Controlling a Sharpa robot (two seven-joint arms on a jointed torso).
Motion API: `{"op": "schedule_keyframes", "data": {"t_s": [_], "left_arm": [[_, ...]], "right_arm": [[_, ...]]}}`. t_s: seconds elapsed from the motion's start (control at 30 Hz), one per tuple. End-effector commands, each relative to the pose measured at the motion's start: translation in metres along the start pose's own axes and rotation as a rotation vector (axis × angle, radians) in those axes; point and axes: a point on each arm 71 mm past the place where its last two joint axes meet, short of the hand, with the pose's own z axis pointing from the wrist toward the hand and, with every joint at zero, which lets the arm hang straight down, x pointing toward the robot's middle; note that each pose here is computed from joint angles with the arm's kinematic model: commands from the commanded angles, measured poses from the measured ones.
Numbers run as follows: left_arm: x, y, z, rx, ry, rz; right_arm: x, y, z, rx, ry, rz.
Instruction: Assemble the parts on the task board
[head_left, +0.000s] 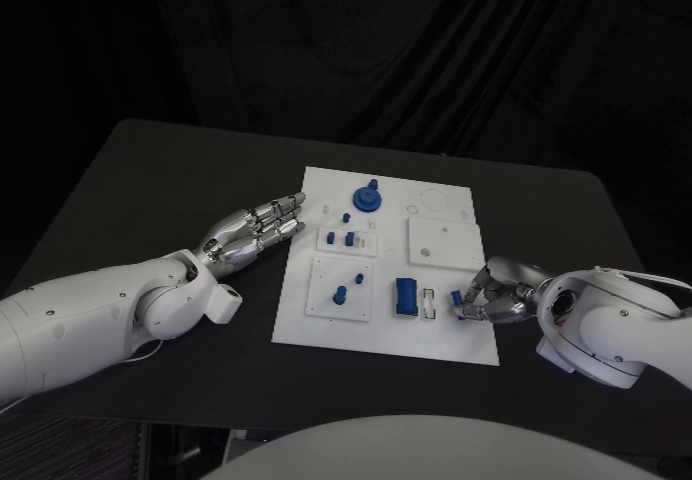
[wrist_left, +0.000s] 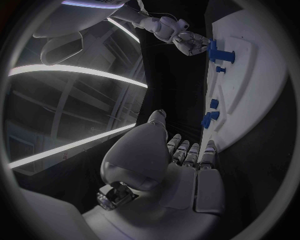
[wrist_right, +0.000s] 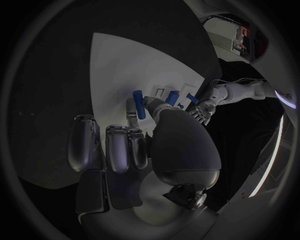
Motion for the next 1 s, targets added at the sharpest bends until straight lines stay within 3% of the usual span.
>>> {"op": "schedule_keyframes", "data": {"t_s": [0.03,0.37,1.0], "left_arm": [[0.0020,-0.0002,0.0000,0.012,0.013,-0.011],[0.0018,-0.0001,-0.0003,0.011,0.012,-0.011],[0.0017,-0.0002,-0.0007,0.011,0.011,-0.010]], "right_arm": [[0.004,0.000,0.001,0.034,0.063,0.166],[0.009,0.003,0.006,0.059,0.127,0.292],[0.010,0.010,0.013,0.035,0.124,0.308]]}}
